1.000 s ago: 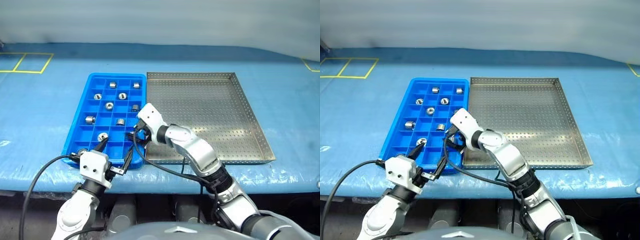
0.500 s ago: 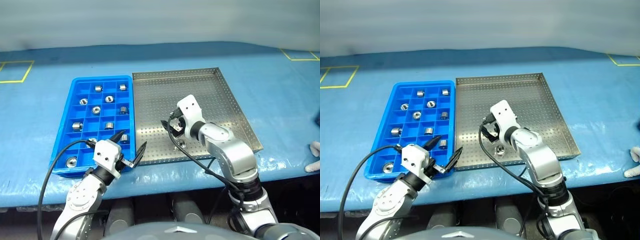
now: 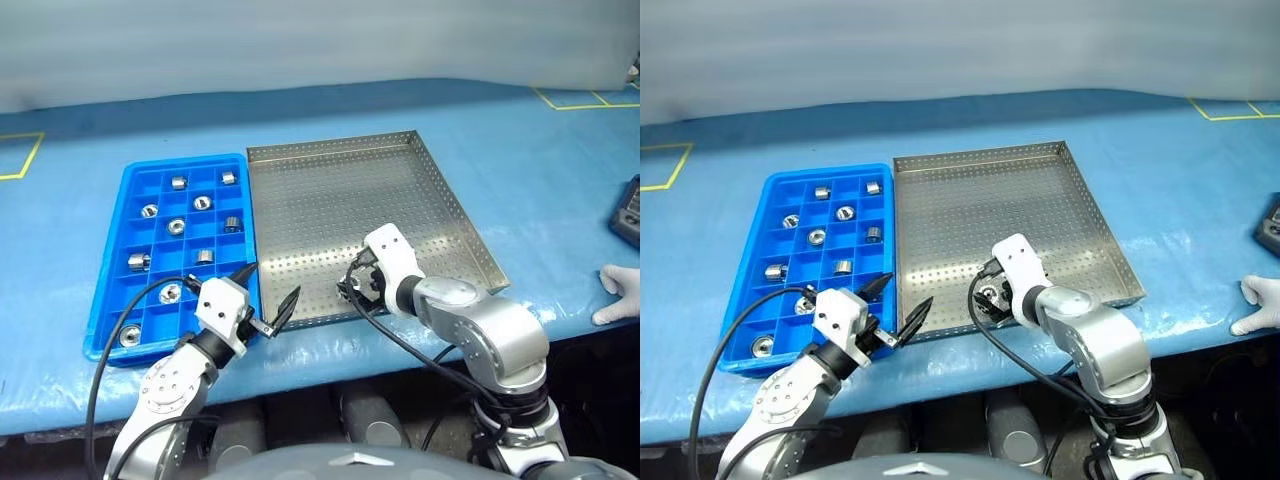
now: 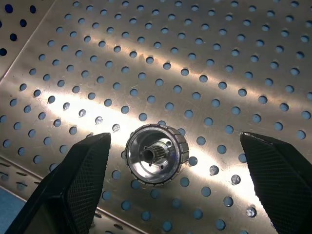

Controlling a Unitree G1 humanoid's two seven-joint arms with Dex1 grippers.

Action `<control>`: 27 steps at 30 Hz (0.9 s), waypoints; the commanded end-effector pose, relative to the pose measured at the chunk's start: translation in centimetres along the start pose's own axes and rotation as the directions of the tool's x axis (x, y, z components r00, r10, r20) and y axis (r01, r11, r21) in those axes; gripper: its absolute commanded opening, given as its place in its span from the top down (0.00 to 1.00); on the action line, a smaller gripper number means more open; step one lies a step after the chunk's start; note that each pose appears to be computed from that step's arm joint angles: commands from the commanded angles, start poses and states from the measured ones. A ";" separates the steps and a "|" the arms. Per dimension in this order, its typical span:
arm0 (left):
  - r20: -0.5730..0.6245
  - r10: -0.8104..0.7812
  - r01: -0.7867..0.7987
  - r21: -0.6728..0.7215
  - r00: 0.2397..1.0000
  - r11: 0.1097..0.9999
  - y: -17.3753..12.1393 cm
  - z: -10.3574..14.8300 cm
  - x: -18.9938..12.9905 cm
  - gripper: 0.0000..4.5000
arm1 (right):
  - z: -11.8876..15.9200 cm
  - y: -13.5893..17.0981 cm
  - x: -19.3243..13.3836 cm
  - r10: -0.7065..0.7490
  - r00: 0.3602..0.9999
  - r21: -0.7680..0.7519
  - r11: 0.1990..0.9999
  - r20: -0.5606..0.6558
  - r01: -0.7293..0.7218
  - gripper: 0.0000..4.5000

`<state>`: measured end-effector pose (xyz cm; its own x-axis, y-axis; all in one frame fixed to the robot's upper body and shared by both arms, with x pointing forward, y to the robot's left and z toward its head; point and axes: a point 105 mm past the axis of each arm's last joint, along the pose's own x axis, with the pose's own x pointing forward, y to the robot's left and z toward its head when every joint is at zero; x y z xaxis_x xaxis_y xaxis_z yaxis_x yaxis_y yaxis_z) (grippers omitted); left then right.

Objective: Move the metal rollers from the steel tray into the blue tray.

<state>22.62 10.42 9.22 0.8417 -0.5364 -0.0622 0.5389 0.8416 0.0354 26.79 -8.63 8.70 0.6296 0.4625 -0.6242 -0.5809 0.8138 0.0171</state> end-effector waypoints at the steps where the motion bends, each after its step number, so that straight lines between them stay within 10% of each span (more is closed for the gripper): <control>1: 0.032 -0.018 0.019 -0.012 0.999 1.000 -0.4 0.5 0.1 0.00 | 0.7 1.3 -0.1 0.053 0.998 -0.026 0.998 0.024 -0.052 0.00; 8: 0.040 0.009 -0.008 -0.020 0.999 1.000 -0.4 0.5 -0.1 0.00 | -0.2 1.7 1.7 0.056 0.998 -0.021 0.998 -0.020 -0.056 0.00; 18: 0.037 0.055 -0.054 -0.021 0.998 0.998 -0.2 0.4 -0.8 0.00 | -0.3 0.6 1.7 0.021 0.999 -0.117 0.993 -0.048 -0.027 0.62; 27: 0.040 0.097 -0.097 -0.012 0.994 0.995 0.3 0.6 -1.4 0.00 | 3.2 0.6 1.5 0.020 0.996 -0.190 0.982 0.091 -0.003 0.62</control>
<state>21.77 11.20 8.36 0.8804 -0.4680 -0.0770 0.4696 0.8829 0.0035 28.25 -7.14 8.27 0.6174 0.4688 -0.6317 -0.6672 0.7375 -0.1047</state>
